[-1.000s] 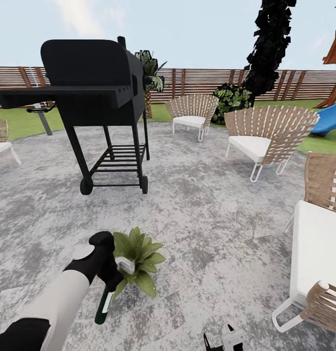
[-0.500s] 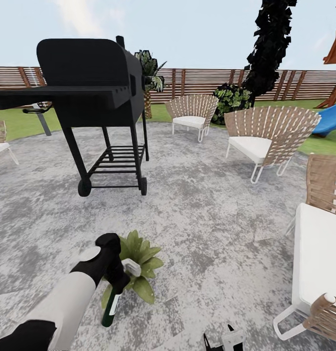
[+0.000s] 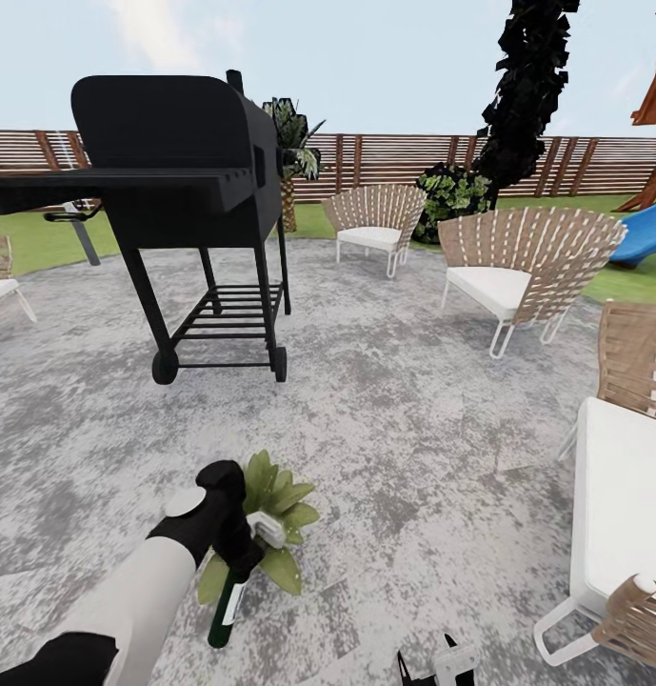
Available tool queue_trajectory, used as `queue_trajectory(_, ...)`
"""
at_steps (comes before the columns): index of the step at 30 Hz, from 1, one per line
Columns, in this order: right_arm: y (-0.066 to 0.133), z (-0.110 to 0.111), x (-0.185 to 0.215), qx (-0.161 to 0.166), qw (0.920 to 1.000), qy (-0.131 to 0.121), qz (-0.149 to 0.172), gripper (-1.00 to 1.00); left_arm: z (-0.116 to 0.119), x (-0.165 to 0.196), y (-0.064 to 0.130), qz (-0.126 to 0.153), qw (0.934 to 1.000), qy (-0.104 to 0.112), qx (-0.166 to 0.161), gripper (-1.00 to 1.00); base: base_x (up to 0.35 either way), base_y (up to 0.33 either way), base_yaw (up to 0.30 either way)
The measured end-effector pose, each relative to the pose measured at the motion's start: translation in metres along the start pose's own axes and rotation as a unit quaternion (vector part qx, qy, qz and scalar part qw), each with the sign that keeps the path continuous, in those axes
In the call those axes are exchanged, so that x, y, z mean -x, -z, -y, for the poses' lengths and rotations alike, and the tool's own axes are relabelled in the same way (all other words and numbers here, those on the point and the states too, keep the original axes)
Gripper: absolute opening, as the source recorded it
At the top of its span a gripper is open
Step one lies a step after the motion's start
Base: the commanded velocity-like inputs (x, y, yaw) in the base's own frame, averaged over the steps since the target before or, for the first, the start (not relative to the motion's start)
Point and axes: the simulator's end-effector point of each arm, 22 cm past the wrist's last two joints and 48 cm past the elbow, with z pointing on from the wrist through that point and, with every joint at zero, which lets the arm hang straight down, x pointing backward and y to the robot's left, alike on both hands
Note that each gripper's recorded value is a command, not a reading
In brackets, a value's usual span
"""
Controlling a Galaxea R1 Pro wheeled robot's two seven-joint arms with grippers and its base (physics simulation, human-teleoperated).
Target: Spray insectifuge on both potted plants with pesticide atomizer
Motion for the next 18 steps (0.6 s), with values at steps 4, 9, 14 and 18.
queue_trajectory(4,0.000,0.000,0.000,0.000,1.0000,0.000,0.000,1.00,0.000,-0.009,-0.008,-0.011,0.9999,0.002,-0.004,-1.00,0.011,0.000,0.000)
queue_trajectory(9,0.000,0.000,0.000,0.000,1.0000,0.000,0.000,1.00,-0.002,-0.005,-0.003,-0.007,1.0000,0.004,-0.003,-1.00,0.000,0.000,0.000)
queue_trajectory(14,0.000,0.000,0.000,0.000,1.0000,0.000,0.000,1.00,-0.003,0.007,0.008,0.003,1.0000,0.001,0.001,-1.00,0.000,0.000,0.000)
queue_trajectory(18,0.000,0.000,0.000,0.000,1.0000,0.000,0.000,1.00,-0.009,0.017,0.022,0.013,0.9999,0.000,0.010,-1.00,0.000,0.000,0.000)
